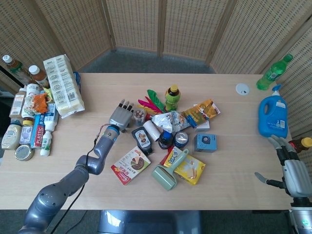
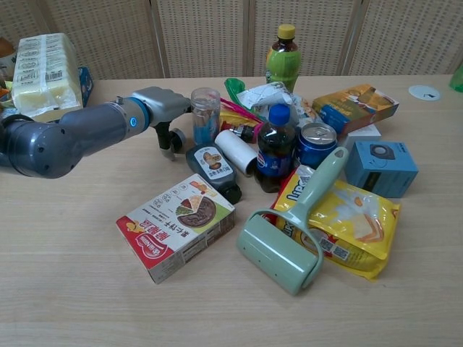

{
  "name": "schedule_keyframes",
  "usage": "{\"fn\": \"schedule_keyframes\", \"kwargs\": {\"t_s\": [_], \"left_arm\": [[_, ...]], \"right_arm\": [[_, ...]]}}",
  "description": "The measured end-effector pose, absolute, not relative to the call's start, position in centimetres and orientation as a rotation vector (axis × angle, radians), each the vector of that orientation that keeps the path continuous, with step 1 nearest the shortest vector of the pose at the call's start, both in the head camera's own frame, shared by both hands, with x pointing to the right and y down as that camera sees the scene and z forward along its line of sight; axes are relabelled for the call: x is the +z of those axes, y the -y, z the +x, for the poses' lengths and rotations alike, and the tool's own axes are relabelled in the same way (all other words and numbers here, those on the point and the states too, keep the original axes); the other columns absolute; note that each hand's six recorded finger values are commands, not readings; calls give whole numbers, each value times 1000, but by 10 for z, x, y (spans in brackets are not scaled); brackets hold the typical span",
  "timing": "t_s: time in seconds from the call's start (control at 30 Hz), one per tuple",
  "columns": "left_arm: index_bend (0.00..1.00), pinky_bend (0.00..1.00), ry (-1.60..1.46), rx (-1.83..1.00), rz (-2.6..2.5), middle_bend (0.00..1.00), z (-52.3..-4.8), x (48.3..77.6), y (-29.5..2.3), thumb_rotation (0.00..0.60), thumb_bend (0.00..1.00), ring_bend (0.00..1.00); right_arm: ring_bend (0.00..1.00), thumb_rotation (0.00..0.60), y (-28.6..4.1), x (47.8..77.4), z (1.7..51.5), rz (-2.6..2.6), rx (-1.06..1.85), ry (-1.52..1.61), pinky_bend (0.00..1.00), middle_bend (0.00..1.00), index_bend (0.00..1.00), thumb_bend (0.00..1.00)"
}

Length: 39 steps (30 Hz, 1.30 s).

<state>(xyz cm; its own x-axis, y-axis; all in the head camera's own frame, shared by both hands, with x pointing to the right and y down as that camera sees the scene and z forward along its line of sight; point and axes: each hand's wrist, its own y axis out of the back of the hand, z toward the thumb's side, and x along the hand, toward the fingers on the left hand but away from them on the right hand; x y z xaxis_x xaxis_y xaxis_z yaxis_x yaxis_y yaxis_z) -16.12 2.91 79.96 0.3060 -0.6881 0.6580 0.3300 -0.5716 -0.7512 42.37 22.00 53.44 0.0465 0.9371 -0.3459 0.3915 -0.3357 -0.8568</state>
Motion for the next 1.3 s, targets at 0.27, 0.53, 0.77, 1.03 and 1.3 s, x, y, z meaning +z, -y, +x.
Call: {"fn": "schedule_keyframes", "kwargs": {"t_s": [0.27,0.53,0.77,1.03,1.3], "left_arm": [[158,0,-337,-1395,-1670,163,-155,793,-26,600,0,0],[160,0,-327,-1381,-1636,208,-155,785,-20,600,0,0],[166,0,-306,-1402,-1616,192,-161,787,-22,600,0,0],[174,0,-293,-1409,-1595,195,-165,785,-19,600,0,0],[178,0,-240,-1429,-1531,211,-179,785,-18,600,0,0]], "right_arm": [[0,600,-220,533,425,-1772,1271,1342,0,0,0,0],[0,600,-220,532,425,-1771,1266,1345,0,0,0,0],[0,600,-220,532,425,-1770,1264,1346,0,0,0,0],[0,600,-219,532,425,-1770,1264,1347,0,0,0,0],[0,600,-220,531,424,-1771,1259,1348,0,0,0,0]]}}
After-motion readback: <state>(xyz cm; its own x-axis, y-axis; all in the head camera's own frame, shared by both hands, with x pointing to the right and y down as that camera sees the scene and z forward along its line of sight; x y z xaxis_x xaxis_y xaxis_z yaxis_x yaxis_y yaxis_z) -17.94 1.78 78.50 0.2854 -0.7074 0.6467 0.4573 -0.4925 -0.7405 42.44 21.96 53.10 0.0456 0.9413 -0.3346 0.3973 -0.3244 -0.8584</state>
